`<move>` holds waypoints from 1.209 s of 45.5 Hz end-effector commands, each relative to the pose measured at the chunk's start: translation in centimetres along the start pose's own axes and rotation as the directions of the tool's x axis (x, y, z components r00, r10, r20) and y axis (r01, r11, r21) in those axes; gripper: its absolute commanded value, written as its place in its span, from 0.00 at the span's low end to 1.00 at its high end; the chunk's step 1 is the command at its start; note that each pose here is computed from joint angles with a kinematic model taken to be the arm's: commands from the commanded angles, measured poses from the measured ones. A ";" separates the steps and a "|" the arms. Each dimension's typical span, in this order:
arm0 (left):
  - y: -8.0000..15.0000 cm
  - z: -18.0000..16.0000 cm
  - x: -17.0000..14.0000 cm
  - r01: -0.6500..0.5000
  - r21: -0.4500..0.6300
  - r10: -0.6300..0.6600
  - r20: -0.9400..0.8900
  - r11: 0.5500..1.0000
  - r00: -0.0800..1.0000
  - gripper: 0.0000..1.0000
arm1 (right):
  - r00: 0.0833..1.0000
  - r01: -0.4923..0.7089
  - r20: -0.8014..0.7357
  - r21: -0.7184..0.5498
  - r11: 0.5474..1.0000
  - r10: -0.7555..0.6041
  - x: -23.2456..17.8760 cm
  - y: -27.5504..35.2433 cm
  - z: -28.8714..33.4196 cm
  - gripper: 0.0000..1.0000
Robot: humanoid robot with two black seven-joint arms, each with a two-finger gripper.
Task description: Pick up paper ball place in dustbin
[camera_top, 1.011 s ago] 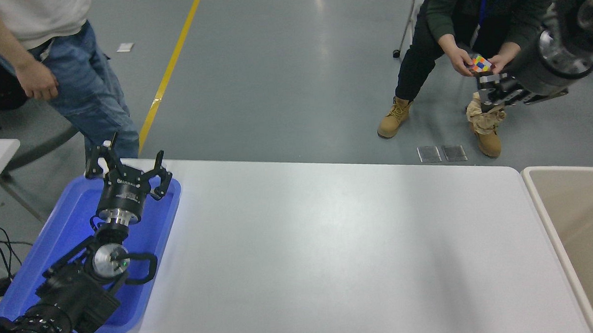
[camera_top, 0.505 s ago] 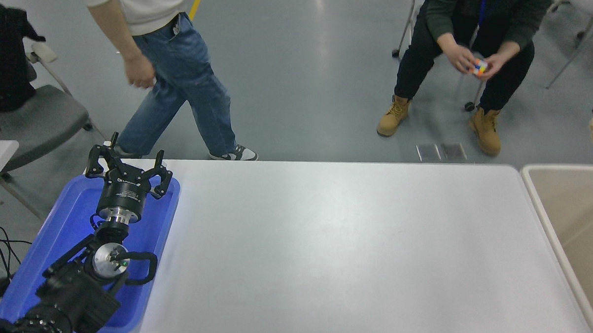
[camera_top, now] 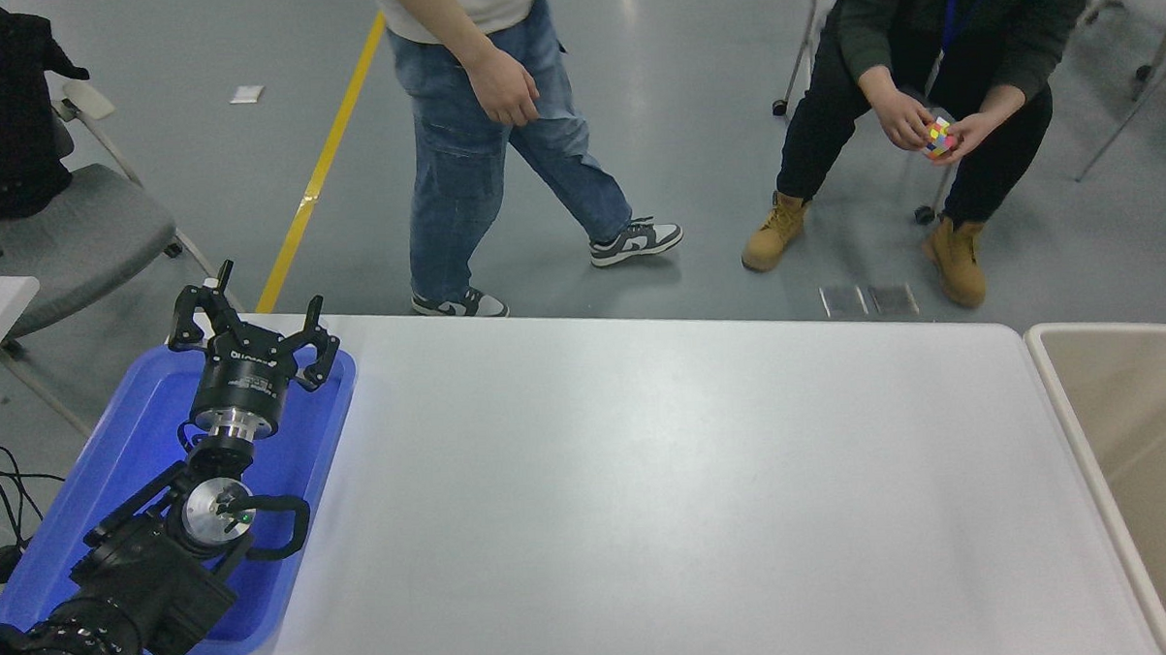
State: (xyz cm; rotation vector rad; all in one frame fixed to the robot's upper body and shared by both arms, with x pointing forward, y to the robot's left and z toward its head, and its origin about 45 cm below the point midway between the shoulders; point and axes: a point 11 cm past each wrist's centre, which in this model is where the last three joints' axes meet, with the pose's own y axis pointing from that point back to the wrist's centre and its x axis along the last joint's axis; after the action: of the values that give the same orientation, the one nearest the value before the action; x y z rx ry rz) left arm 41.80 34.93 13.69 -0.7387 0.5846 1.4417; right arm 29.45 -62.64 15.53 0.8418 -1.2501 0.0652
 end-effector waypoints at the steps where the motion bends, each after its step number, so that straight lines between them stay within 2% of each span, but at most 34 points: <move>1: 0.0 0.0 0.0 -0.001 0.000 0.001 0.001 1.000 1.000 1.00 | 1.000 0.010 0.025 -0.055 0.998 -0.009 -6.9 -0.4 2.8 0.00; 7: 0.0 0.0 0.0 -0.001 0.000 0.001 0.000 1.000 1.000 1.00 | 0.999 0.043 0.036 -0.057 0.997 -0.041 -9.1 -0.2 2.9 0.00; 18: 0.0 0.0 0.0 0.001 0.000 -0.001 0.001 1.000 1.000 1.00 | 0.998 0.057 0.043 -0.053 0.997 -0.054 -9.9 -0.1 2.5 0.01; 20: 0.0 0.0 0.0 0.000 0.000 0.000 -0.001 1.000 1.000 1.00 | 0.997 0.056 0.049 -0.052 0.997 -0.054 -9.8 -0.1 2.4 0.15; 23: 0.0 0.0 0.0 -0.001 0.000 0.001 0.001 1.000 1.000 1.00 | 0.998 0.047 0.050 -0.052 0.998 -0.045 -9.4 -0.2 2.5 0.57; 26: 0.0 0.0 0.0 -0.001 0.000 0.001 0.000 1.000 1.000 1.00 | 0.998 0.044 0.047 -0.050 0.998 -0.042 -9.2 -0.2 2.4 0.89; 27: 0.0 0.0 0.0 0.000 0.000 0.000 -0.001 1.000 1.000 1.00 | 0.998 0.042 0.045 -0.049 0.998 -0.039 -9.1 -0.2 2.4 0.98; 28: 0.0 0.0 0.0 0.000 0.000 0.000 -0.001 1.000 1.000 1.00 | 0.998 0.041 0.049 -0.049 0.998 -0.039 -9.1 -0.2 2.3 1.00; 45: 0.0 0.0 0.0 0.001 0.000 -0.001 0.001 1.000 1.000 1.00 | 0.997 0.037 0.066 -0.023 0.999 -0.035 -7.9 -0.3 0.8 1.00; 52: 0.0 0.0 0.0 -0.001 0.000 0.001 0.000 1.000 1.000 1.00 | 0.994 0.012 0.109 0.013 1.000 -0.014 -5.9 -0.3 -1.5 1.00; 55: 0.0 0.0 0.0 0.000 0.000 0.000 -0.001 1.000 1.000 1.00 | 0.985 0.000 0.171 0.051 0.999 -0.009 -4.6 -0.1 -3.8 1.00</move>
State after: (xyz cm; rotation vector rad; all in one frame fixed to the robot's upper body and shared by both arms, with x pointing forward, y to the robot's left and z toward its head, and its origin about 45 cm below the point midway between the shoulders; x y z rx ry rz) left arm 41.80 34.94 13.69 -0.7390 0.5846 1.4418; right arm 26.86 -60.08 9.17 0.8553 -1.3121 0.0003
